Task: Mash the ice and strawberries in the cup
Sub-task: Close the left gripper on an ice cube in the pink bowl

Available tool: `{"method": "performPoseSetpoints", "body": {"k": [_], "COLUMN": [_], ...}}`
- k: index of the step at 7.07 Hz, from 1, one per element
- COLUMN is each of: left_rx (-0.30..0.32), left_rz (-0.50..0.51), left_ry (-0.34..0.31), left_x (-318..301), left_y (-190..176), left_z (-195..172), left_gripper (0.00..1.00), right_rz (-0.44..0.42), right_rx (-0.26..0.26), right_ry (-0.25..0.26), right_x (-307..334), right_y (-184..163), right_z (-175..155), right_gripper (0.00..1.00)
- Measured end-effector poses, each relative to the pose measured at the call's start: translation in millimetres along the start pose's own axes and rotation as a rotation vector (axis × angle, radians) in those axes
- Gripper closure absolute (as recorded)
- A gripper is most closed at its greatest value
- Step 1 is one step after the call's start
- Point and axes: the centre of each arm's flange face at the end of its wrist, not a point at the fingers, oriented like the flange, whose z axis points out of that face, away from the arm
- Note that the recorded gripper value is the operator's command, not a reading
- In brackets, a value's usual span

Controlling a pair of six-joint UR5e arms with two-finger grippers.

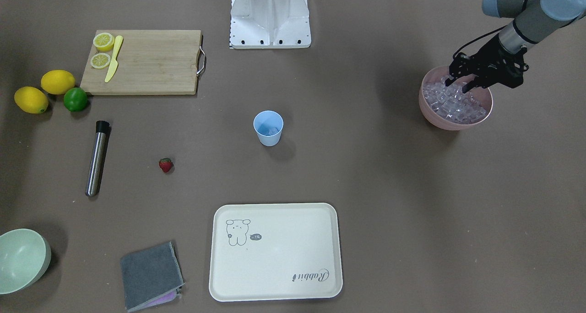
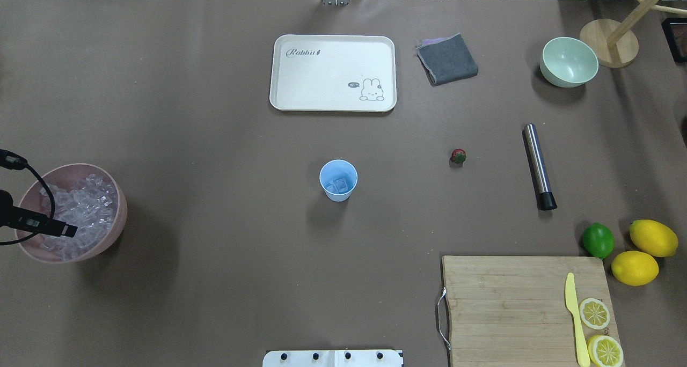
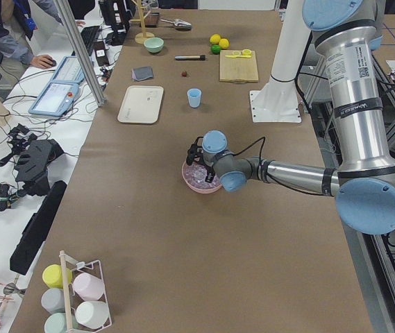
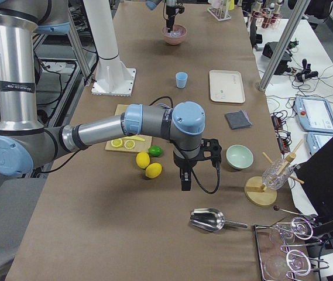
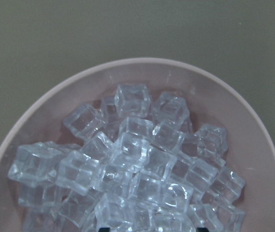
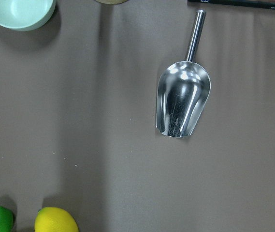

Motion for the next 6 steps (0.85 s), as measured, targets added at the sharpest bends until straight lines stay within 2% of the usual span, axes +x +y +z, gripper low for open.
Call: {"method": "performPoseSetpoints", "body": {"k": [1, 6], "left_rx": [-0.001, -0.002], "left_rz": [-0.001, 0.005], "left_ry": [-0.002, 0.010], "left_x": [-0.8, 3.6], "left_y": [0.1, -4.3], "left_z": [0.9, 1.3], "left_gripper": [0.57, 0.59], "right_rz": [0.000, -0.001], "right_rx": [0.000, 0.000], "right_ry": [0.000, 0.000], "right_x": [-0.2, 0.1], "right_y": [0.1, 1.5], "right_z": [-0.2, 0.4], "right_gripper": [0.00, 0.00]}}
